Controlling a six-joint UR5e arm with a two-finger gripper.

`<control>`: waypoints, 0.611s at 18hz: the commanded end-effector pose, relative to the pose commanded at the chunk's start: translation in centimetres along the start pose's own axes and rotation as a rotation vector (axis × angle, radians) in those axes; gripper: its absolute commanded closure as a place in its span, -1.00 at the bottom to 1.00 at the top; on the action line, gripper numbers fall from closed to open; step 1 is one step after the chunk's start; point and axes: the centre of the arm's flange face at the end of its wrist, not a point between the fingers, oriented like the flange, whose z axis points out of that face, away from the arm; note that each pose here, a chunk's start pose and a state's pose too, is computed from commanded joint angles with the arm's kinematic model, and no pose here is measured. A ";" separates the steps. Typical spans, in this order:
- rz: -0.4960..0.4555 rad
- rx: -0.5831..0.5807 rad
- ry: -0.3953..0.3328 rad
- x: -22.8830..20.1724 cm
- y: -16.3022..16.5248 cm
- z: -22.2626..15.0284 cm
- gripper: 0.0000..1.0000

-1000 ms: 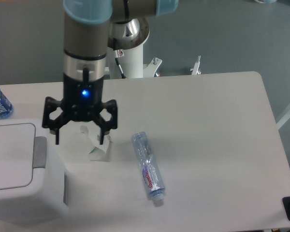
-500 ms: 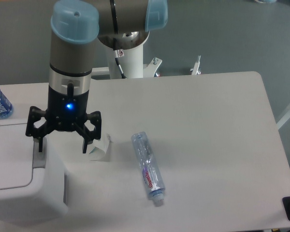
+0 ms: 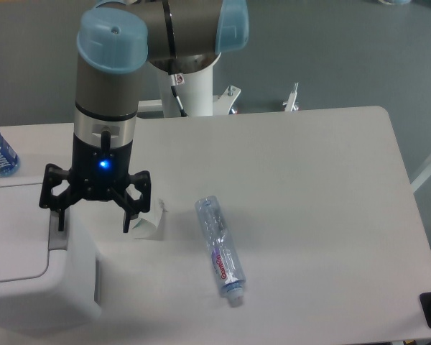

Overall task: Open the trash can
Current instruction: 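Lower the gripper onto the edge of the trash can lid, then press the gripper against the lid to swing it open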

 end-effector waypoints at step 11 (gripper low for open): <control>-0.004 -0.012 -0.004 -0.3 0.1 0.8 -1.00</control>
